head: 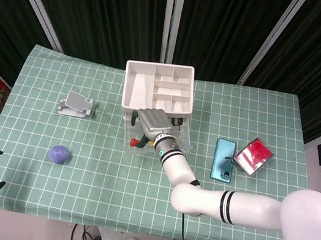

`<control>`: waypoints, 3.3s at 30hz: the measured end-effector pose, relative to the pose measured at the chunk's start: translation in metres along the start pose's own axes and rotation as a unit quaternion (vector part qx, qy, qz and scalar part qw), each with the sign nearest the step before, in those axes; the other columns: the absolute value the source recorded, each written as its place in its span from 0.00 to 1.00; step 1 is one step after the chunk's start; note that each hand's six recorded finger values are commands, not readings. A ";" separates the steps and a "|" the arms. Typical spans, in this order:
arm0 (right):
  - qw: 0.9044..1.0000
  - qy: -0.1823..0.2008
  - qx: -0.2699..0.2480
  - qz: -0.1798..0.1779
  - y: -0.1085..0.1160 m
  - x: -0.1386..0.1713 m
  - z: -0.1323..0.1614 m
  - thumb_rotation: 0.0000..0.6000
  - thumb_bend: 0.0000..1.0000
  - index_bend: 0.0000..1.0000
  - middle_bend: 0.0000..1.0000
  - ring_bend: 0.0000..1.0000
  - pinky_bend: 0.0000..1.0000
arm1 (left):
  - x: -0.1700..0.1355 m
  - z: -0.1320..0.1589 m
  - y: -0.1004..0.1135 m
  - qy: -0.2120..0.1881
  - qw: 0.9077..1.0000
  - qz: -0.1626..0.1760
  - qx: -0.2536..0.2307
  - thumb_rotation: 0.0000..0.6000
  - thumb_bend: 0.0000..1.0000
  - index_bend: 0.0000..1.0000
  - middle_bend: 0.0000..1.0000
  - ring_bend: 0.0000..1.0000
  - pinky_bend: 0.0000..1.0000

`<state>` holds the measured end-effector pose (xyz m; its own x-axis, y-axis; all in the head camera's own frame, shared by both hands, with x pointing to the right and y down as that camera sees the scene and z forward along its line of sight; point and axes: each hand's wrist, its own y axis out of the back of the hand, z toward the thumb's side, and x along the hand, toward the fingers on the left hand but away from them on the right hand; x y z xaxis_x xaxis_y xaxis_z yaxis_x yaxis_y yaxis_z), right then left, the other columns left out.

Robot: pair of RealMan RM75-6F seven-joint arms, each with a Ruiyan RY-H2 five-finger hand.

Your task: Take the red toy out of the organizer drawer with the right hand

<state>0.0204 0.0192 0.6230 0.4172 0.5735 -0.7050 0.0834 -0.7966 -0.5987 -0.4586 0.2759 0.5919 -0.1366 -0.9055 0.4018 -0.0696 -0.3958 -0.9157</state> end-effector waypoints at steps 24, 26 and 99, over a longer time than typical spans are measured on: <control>0.999 -0.027 0.031 0.027 -0.018 -0.018 0.007 1.00 0.02 0.48 0.91 0.94 0.99 | 0.001 -0.003 -0.002 0.001 1.000 0.000 -0.004 1.00 0.00 0.28 0.19 0.14 0.21; 0.999 -0.027 0.032 0.025 -0.020 -0.019 0.007 1.00 0.08 0.53 0.91 0.94 0.99 | 0.001 -0.003 -0.002 0.002 1.000 0.001 -0.004 1.00 0.00 0.28 0.19 0.14 0.21; 0.968 -0.026 0.047 -0.243 -0.067 0.228 -0.220 1.00 0.24 0.01 0.11 0.01 0.02 | 0.009 0.012 0.002 -0.031 0.999 0.022 -0.008 1.00 0.00 0.28 0.19 0.14 0.21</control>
<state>0.3088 0.1613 0.5863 0.3023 0.8876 -0.3476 0.1751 -0.4102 -0.8951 -0.4487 0.2647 0.5934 -0.0791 -0.9300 0.3589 -0.0807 -0.3529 -0.9322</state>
